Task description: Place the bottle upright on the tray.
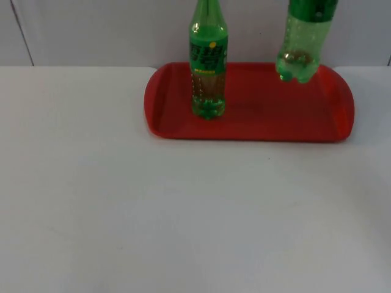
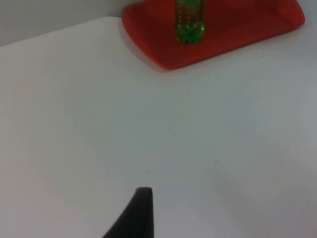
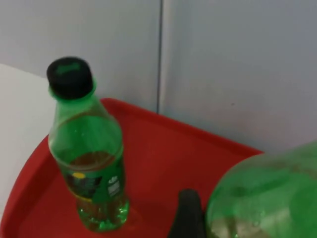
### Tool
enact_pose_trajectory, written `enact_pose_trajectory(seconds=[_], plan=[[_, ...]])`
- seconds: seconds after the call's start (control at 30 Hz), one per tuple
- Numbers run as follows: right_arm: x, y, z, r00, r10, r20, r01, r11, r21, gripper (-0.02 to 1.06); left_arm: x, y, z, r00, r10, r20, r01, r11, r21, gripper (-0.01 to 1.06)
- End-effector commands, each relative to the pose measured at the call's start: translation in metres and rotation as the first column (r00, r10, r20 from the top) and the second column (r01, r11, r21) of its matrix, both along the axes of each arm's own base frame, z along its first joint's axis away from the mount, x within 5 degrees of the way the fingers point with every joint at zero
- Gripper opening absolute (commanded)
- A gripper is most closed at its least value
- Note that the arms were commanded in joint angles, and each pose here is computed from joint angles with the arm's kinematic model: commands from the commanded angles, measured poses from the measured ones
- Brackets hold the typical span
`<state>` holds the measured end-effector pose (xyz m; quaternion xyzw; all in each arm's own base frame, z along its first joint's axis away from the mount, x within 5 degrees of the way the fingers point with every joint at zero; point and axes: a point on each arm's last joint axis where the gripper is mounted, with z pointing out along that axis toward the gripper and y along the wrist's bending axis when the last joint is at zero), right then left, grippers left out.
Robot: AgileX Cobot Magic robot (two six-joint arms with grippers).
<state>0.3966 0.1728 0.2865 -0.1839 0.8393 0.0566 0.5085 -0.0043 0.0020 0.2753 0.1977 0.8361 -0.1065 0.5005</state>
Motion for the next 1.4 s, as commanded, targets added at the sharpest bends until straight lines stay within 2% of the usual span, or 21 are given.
enact_pose_trajectory(seconds=[0.0, 0.27, 0.6, 0.87, 1.1, 1.37], plan=[[0.008, 0.004, -0.003, 0.999, 0.021, 0.038, -0.022, 1.0, 0.021, 0.0, 0.0, 0.001, -0.001, 1.0, 0.006, 0.004, -0.006, 1.0, 0.005, 1.01], [0.049, 0.006, -0.026, 0.999, 0.011, 0.047, -0.011, 1.0, -0.008, 0.0, 0.0, 0.001, -0.001, 1.0, 0.006, 0.004, -0.006, 1.0, 0.005, 1.01], [0.077, 0.013, -0.059, 0.998, 0.03, 0.059, -0.03, 0.999, -0.012, 0.0, 0.0, 0.001, -0.001, 1.0, 0.006, 0.004, -0.006, 1.0, 0.005, 1.01], [0.087, 0.02, -0.087, 0.994, 0.076, 0.075, -0.075, 0.997, -0.014, 0.0, 0.0, 0.001, -0.001, 1.0, 0.007, 0.005, -0.007, 1.0, 0.006, 1.01], [0.095, 0.009, -0.108, 0.998, 0.054, 0.039, -0.053, 0.998, -0.026, 0.0, 0.0, 0.001, -0.001, 1.0, 0.01, 0.007, -0.01, 1.0, 0.011, 1.01], [0.095, 0.008, -0.111, 0.998, 0.052, 0.03, -0.051, 0.998, -0.031, 0.0, 0.0, 0.001, -0.001, 1.0, 0.01, 0.007, -0.01, 1.0, 0.011, 1.01]])
